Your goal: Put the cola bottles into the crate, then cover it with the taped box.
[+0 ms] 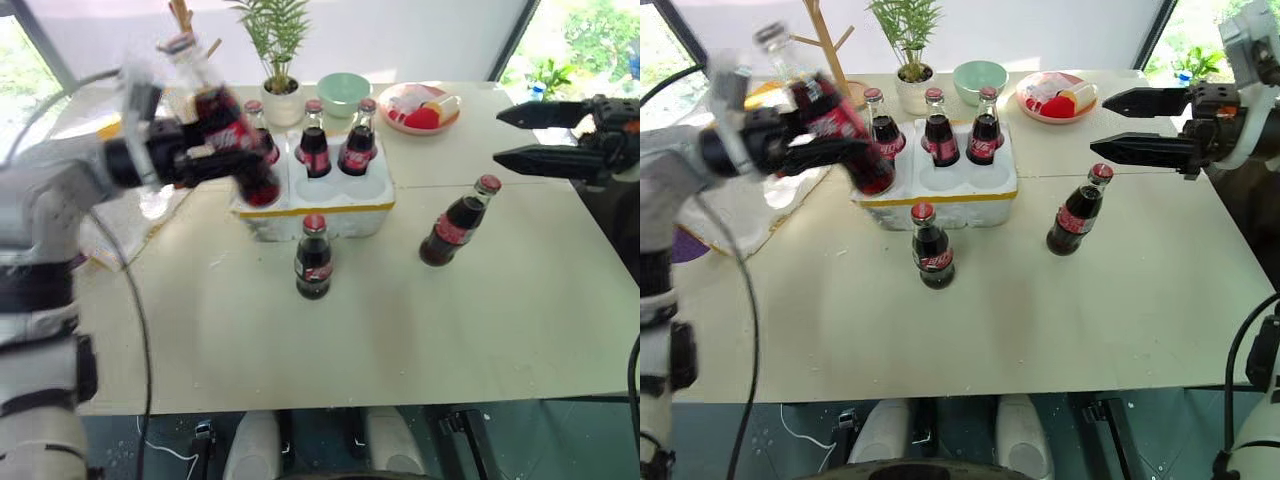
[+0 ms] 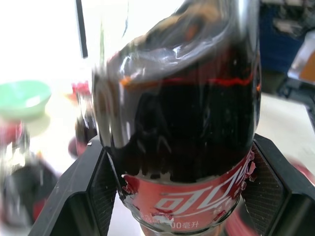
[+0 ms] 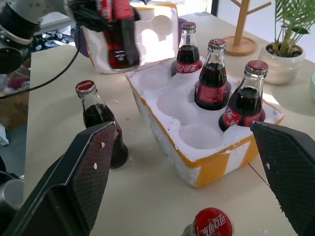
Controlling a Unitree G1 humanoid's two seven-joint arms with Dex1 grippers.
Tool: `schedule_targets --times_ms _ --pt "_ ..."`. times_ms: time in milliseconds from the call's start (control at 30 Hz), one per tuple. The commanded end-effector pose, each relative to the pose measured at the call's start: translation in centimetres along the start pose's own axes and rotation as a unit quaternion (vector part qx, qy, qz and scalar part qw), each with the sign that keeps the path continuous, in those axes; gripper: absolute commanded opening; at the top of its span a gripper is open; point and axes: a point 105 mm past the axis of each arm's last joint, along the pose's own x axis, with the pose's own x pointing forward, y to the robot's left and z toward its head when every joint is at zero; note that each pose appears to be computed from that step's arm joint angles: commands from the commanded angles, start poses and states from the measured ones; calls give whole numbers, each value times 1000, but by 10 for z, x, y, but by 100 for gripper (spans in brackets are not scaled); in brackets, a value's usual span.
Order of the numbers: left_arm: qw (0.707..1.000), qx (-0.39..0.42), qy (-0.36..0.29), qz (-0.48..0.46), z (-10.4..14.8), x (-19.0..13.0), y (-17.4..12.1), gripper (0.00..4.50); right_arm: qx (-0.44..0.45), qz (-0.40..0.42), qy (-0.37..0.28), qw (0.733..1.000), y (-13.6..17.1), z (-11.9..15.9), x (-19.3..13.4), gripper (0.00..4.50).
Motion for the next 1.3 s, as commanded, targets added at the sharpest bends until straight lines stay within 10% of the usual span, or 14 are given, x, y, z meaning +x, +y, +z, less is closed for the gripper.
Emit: schedule_targets --times_ms 33,567,700,1100,1300 --pt "999 41 -22 -10 16 18 7 282 -27 -10 -21 999 7 16 -8 450" --pt "992 82 80 -60 -69 96 8 282 -14 -51 -6 999 18 -3 -12 450" --pt "987 88 102 -89 -83 94 0 446 -19 -50 2 999 15 -4 -11 450" --pt "988 91 17 -125 -7 32 -4 446 -26 -25 7 999 17 4 -10 450" --pt "967 89 107 -212 -25 -11 -43 446 -24 -22 12 999 14 4 -10 450"
